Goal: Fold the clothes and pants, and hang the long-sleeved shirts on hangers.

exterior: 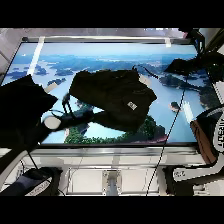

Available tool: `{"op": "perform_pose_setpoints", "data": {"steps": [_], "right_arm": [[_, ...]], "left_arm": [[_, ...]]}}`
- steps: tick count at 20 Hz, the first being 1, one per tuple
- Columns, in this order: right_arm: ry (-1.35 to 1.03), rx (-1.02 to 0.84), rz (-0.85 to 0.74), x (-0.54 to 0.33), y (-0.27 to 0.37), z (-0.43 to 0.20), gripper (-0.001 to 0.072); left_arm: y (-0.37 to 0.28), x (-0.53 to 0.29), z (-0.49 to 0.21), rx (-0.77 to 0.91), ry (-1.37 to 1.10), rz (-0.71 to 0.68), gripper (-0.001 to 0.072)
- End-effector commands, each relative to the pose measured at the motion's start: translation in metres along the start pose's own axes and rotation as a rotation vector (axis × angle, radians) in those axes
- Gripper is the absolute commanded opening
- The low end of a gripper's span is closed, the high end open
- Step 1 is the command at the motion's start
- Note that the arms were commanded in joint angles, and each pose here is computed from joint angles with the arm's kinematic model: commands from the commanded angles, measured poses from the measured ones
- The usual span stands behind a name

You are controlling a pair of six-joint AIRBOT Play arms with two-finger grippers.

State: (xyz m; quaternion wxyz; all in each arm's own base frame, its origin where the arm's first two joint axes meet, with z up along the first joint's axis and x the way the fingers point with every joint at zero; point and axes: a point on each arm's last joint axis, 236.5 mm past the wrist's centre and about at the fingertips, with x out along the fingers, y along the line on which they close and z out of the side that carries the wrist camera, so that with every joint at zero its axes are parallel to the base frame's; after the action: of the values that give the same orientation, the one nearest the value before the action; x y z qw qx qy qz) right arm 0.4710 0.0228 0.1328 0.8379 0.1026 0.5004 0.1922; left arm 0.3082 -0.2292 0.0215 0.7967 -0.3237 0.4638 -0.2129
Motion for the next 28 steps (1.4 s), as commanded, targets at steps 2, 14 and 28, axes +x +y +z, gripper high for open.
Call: {"op": "perform_pose_setpoints", "data": {"steps": [2,14,28], "right_arm": [[0.016,-0.001,-0.003,0.0,0.0,-0.004,0.0486],[-0.011,0.005,-0.008,0.001,-0.002,0.003,0.0486],[0.264,0.154,0.013,0.041,-0.046,-0.12,0.0488]], "left_arm": [[-0.009,-0.071,0.04,0.166,0.09,0.157,0.0007],[0.085,-0.043,0.105,0.254,0.149,0.552,0.0012],[0.108,-0.094,-0.021,-0.067,0.222,0.489,0.0715]]}}
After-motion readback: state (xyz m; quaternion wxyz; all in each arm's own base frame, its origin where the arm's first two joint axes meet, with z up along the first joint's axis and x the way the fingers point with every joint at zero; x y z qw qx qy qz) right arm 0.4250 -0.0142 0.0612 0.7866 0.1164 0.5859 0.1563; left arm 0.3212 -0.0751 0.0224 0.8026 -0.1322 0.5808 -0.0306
